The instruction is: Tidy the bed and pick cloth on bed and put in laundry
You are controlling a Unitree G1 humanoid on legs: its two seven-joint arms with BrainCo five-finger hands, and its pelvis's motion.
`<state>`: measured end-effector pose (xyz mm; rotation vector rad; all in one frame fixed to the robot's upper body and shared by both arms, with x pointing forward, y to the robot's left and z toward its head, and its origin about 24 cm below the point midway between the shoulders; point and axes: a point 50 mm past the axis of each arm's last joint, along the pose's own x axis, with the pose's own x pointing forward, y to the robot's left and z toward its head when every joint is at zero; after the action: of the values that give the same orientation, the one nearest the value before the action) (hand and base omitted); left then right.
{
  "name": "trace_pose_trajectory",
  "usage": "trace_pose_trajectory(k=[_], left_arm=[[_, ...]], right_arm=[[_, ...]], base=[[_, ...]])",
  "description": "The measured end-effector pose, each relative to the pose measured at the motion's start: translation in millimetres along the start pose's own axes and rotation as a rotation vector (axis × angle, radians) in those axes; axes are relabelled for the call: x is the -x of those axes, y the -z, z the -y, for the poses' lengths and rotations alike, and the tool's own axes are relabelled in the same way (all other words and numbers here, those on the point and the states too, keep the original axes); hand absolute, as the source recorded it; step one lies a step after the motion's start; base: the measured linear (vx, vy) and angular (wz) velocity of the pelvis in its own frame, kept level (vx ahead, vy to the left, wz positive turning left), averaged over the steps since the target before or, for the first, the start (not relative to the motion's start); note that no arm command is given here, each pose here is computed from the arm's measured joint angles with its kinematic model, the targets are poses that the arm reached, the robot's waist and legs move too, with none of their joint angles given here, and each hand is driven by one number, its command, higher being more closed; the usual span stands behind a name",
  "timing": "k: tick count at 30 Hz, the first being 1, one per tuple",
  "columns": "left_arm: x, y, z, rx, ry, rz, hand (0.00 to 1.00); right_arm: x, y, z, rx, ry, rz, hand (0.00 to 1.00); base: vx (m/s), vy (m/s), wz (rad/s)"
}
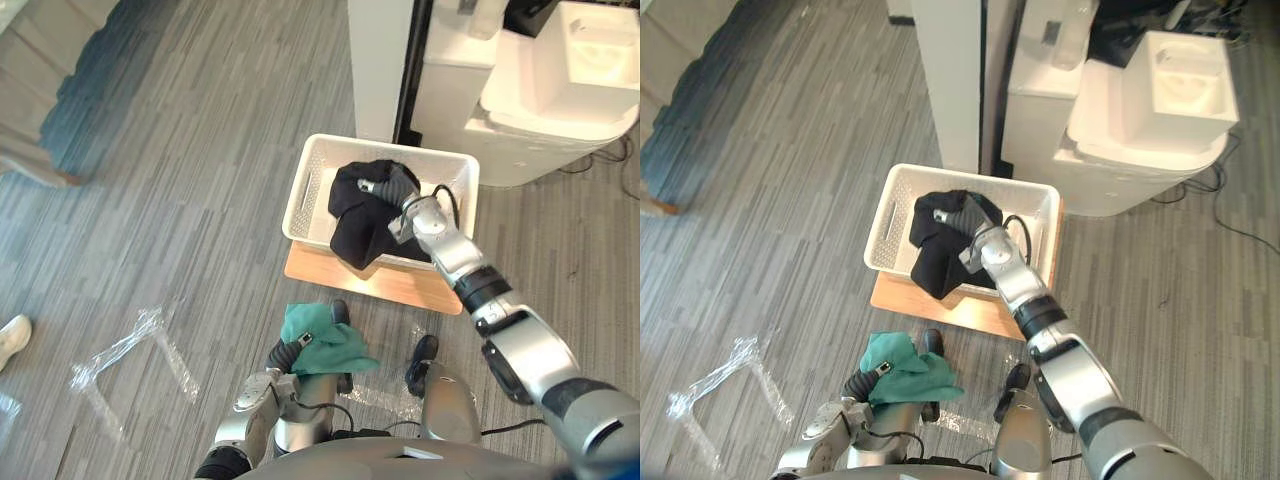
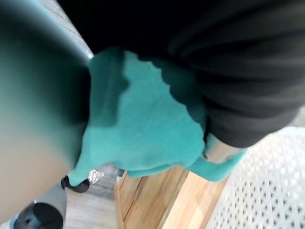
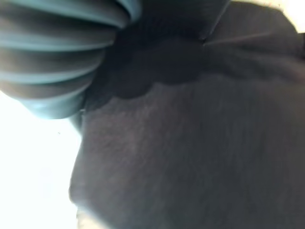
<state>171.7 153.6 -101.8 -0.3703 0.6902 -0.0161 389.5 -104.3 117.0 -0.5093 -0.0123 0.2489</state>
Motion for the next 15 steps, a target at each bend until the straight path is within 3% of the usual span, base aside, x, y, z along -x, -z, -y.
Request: trace_pose_trajectory(k=[6,10,15], left_arm=[[0,-7,-7,0.094,-0.056,0.031,1.00],[4,-15,-29,0.147,-0.176,0.070,1.00],[13,-23,-57,0.214,-0.312,0.119,1.00]], right_arm=[[5,10,52,0.072,0.159,0.012,0.00],[17,22,85,0.083,0.260,0.026,0.00],[42,45,89,0.124,0.298,0.039,0.00]], base=[[0.08,-0.044,0.13],[0.04,-0.042,0.02],[0.05,-0.025,-0.07]])
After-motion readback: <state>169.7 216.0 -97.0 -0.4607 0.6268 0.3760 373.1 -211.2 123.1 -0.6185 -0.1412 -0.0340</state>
